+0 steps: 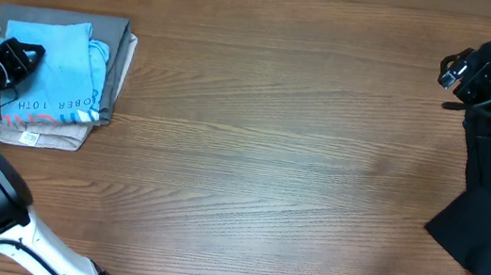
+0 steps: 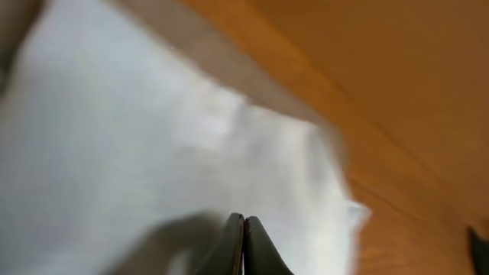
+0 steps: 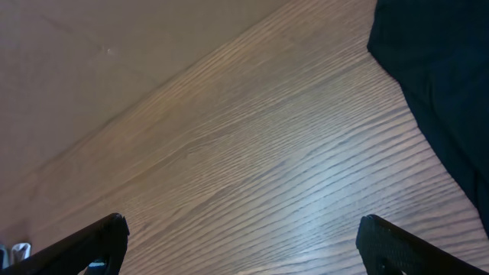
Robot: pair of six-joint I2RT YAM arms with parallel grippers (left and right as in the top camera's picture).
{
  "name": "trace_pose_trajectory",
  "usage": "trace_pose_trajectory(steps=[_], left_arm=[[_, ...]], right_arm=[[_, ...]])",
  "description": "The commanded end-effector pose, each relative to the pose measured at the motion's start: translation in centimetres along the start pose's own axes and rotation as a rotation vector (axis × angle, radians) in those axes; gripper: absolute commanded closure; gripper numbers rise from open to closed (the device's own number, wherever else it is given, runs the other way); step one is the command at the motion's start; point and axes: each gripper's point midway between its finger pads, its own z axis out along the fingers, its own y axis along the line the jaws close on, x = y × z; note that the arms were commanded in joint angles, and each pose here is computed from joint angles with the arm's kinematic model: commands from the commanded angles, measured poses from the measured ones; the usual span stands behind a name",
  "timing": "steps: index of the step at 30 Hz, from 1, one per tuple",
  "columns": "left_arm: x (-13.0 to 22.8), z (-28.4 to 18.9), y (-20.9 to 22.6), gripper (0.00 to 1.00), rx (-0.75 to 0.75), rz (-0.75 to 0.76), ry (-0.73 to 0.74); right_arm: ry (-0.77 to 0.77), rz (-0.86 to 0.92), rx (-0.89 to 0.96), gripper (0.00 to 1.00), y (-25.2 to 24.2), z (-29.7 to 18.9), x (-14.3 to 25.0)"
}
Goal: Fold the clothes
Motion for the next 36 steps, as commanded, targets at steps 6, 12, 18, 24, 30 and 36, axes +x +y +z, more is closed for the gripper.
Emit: trace_pose_trajectory(steps=[6,12,18,24,30,36], left_arm=[[1.8,1.5,4.4,0.96,-0.135,-0.04,0.032],[-2.7,-2.4,-1.9,0.96,-0.09,0.048,-0.079],[-4.8,-6.0,-12.4,0.95,-0.016,0.166,-0.172],[-1.7,-4.9,-21.2,0.93,0.013,0.229,-0.134],[3.7,-0.6,-24.6,0.69,-0.141,0.283,-0.054],[6.3,1.4,-26.1,0.0,-0.257,0.365,-0.056]], right_arm=[[-0.004,-0.001,0.0,0.0,0.0,-0.1,0.0],[-0.004,-0.001,0.0,0.0,0.0,-0.1,0.0],[-0.004,-0.001,0.0,0.0,0.0,-0.1,0.0],[-0.004,-0.001,0.0,0.0,0.0,-0.1,0.0],[-0.004,-0.001,0.0,0.0,0.0,-0.1,0.0],[-0.004,-0.001,0.0,0.0,0.0,-0.1,0.0]])
